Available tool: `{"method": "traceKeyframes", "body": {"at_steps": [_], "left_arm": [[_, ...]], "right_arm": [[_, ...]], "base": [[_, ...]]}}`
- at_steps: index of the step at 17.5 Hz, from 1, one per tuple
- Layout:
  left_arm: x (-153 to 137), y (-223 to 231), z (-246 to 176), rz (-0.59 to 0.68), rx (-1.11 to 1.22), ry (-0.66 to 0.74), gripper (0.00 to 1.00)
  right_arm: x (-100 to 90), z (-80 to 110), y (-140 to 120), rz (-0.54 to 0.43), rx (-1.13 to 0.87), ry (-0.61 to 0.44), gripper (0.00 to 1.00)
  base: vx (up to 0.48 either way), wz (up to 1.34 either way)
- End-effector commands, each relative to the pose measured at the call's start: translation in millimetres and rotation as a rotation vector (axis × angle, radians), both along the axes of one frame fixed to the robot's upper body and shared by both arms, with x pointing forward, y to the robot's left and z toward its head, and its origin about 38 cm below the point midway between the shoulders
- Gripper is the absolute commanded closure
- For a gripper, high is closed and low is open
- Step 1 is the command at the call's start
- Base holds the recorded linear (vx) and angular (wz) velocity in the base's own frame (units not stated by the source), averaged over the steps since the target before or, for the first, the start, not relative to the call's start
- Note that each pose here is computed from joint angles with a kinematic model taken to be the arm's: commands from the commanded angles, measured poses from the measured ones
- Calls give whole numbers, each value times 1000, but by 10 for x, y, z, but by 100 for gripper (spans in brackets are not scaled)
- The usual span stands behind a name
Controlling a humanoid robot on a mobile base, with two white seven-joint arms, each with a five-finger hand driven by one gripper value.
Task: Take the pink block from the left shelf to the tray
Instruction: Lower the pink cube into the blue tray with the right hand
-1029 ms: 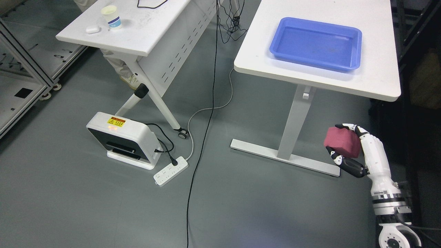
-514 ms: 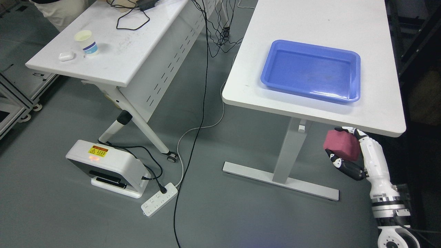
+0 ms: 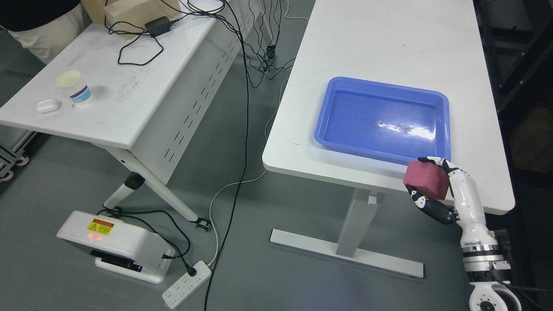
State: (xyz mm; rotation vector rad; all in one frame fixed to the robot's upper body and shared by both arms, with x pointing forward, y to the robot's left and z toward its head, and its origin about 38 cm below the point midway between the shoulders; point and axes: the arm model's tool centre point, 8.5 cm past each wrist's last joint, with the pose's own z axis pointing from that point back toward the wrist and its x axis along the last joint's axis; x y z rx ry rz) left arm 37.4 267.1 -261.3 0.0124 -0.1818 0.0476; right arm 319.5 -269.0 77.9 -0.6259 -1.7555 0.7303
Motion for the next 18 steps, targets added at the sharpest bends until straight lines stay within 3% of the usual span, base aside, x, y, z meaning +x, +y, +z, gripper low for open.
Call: {"method": "traceKeyframes", "body": {"at_steps": [1, 11, 16, 18], "left_arm": [[-59, 113, 7, -1, 18, 9, 0], [-59, 113, 7, -1, 18, 9, 0], [-59, 113, 7, -1, 18, 9, 0], [-61, 113, 7, -1, 18, 10, 0]], "right_arm": [[0, -51, 196, 55, 11, 31, 96], [12, -55, 344, 83, 40, 34, 95], [-42, -127, 455, 130, 45, 74, 84], [-40, -125, 447, 126, 65, 77, 73]], "base": [[252, -83], [224, -34], [189, -2], [167, 0]]}}
